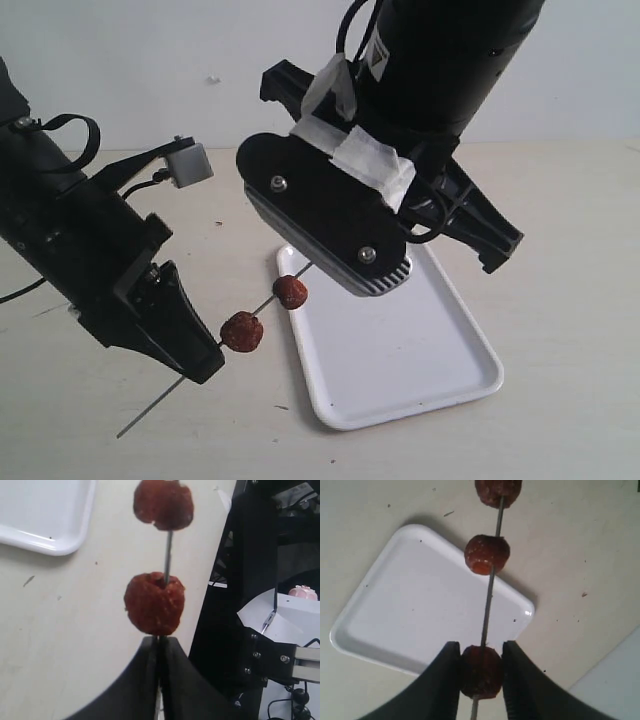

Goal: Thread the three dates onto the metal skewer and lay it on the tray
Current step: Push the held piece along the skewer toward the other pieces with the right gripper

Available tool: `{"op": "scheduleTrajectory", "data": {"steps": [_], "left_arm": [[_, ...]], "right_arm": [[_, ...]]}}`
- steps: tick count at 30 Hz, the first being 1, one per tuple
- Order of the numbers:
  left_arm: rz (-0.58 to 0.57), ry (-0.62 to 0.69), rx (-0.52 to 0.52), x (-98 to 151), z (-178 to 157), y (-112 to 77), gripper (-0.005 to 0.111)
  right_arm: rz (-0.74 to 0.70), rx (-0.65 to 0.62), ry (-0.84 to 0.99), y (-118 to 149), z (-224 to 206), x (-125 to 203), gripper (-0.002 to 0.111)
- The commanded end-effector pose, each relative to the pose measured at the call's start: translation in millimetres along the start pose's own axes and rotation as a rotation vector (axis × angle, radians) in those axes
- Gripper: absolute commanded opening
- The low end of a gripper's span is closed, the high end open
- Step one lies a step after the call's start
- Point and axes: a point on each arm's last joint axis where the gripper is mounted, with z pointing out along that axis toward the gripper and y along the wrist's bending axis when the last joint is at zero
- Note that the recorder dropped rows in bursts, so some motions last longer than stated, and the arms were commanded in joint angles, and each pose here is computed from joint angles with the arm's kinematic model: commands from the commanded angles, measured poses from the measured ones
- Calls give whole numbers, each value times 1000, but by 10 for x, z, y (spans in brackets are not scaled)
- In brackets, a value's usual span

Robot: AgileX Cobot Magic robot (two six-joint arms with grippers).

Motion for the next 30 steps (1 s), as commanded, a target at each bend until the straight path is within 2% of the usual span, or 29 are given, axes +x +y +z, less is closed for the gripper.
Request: {"op": "scheduleTrajectory", "data": {"steps": [1,14,26,30], "left_arm": [[-31,-62,-28,-73,-35,5,0],[-31,-62,-28,-73,-35,5,0],[-31,-62,-28,-73,-35,5,0],[-31,-62,-28,-73,-35,5,0]], "right_arm": [[42,1,-117,-4,-20,-139,29],[213,-14,-135,2,-29,-156,29],[210,-6,-132,-5,-29,-152,29],[299,9,-133,-24,-29,-151,29]]}}
